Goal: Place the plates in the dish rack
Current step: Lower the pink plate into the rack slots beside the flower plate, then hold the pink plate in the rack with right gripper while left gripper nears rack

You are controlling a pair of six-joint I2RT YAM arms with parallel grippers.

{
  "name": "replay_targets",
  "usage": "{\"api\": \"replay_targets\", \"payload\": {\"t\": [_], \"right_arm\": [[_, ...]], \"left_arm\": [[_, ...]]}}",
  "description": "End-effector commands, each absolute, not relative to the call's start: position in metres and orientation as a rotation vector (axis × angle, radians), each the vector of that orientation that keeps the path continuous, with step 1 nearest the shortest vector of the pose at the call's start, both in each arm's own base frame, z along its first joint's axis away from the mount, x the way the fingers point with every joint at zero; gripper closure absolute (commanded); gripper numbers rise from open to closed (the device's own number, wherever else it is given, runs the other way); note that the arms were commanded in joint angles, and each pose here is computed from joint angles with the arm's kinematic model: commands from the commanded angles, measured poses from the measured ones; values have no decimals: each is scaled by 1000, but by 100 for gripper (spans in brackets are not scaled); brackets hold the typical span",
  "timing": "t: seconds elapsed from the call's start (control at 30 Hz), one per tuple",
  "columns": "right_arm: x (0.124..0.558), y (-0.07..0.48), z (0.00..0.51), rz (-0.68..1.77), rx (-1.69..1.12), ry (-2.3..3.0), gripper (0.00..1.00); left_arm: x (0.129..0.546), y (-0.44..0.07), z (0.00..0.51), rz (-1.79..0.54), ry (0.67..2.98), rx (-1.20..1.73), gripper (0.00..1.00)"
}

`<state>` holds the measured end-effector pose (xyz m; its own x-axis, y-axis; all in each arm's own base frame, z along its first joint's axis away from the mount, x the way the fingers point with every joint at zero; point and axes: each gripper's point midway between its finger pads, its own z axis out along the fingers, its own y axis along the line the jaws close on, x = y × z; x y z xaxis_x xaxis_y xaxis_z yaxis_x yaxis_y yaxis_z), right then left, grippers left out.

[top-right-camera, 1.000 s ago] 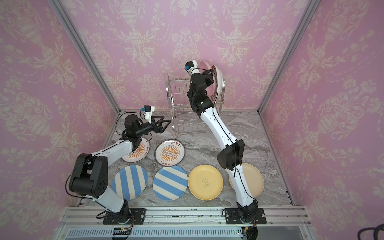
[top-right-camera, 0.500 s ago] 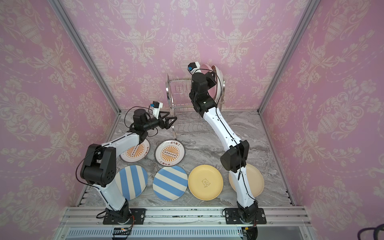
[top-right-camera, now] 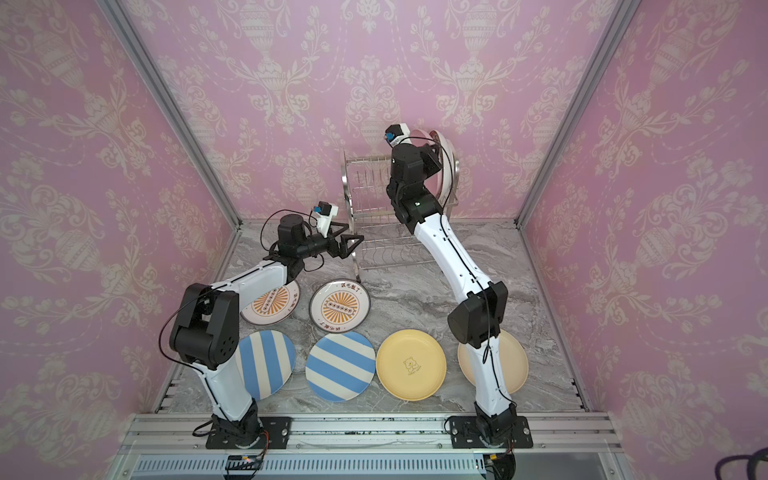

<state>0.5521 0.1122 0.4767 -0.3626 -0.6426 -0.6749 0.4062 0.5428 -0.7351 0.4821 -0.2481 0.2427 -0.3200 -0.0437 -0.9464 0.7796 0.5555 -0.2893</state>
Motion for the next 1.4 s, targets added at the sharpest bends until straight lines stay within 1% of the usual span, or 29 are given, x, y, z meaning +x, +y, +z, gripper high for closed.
{"api": "replay_targets", "payload": {"t": [0.0,0.27,0.47,0.57,0.7,0.83,1.17,1.37], "right_arm": [[533,104,505,-1042,-134,1556,100],[509,91,528,-1018,-89,1518,100],[502,89,541,-993,-69,1490,100],[499,87,552,-993,-54,1470,100],[498,86,561,-1033,-51,1434,100],[503,84,557,-1042,-43,1434,100],[521,75,540,-1074,-41,1464,100],[533,72,524,-1079,-49,1491,100]], "left_arm": [[459,-276,250,-1003,1673,725,1],[427,-294,256,-1048,1655,749,1],[409,-305,258,-1079,1644,778,1],[404,-307,256,-1107,1646,768,1],[403,-301,244,-1067,1691,759,1],[407,-293,244,-1042,1710,723,1],[401,-265,273,-966,1660,679,1],[402,-257,272,-954,1664,661,1]]}}
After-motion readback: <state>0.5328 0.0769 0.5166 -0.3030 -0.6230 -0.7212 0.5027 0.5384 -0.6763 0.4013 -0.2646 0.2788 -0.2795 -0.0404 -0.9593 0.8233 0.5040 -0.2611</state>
